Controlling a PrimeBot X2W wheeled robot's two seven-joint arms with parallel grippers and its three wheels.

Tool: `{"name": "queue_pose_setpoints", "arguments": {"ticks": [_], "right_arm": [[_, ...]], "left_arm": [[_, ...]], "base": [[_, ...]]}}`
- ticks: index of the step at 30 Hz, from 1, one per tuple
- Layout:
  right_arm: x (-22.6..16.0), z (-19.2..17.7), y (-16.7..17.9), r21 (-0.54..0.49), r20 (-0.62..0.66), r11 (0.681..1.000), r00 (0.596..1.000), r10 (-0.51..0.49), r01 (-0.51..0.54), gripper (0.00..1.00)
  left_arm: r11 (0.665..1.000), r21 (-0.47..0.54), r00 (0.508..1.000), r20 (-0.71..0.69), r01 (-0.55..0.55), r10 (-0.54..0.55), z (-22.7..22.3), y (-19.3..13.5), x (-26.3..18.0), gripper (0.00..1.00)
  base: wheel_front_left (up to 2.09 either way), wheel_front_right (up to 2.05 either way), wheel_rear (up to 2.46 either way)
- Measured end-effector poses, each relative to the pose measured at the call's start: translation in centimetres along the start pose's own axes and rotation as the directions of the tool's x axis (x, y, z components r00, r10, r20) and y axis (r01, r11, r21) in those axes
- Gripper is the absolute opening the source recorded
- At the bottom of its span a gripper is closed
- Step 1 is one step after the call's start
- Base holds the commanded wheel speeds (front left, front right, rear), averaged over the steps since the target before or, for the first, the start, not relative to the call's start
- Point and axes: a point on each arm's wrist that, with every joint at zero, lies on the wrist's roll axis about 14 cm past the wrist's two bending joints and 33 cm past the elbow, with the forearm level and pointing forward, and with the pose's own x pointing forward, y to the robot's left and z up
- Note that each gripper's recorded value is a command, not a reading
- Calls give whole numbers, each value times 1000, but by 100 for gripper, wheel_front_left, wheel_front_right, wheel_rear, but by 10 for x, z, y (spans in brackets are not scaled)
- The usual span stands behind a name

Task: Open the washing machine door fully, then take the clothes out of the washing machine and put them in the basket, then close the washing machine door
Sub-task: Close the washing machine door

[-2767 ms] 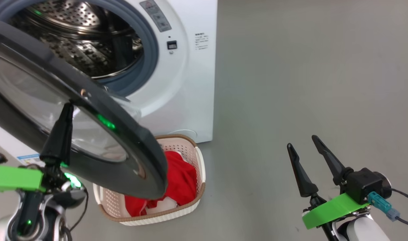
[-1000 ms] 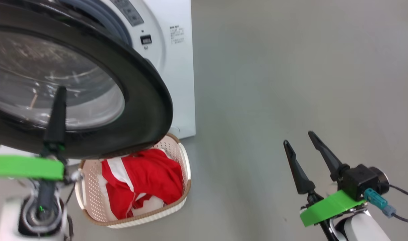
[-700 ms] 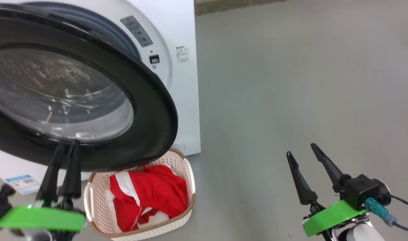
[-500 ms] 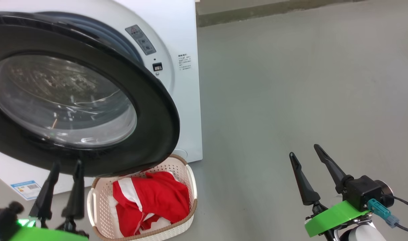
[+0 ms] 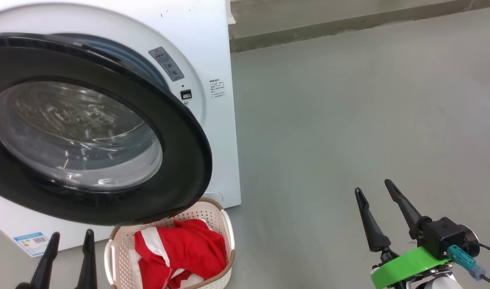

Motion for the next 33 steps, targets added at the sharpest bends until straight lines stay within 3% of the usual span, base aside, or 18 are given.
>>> {"name": "queue_pose_setpoints", "arguments": {"ticks": [32, 33], "right_arm": [[0, 2, 4, 2, 7, 1000, 1000, 8, -8, 100], [1, -1, 7, 3, 0, 1000, 1000, 16, -16, 78]], "left_arm": [[999, 25, 996, -75, -44, 46, -26, 7, -14, 100], [999, 30, 996, -77, -43, 45, -26, 6, -15, 100]], "base": [[0, 0, 0], [0, 0, 0]]}}
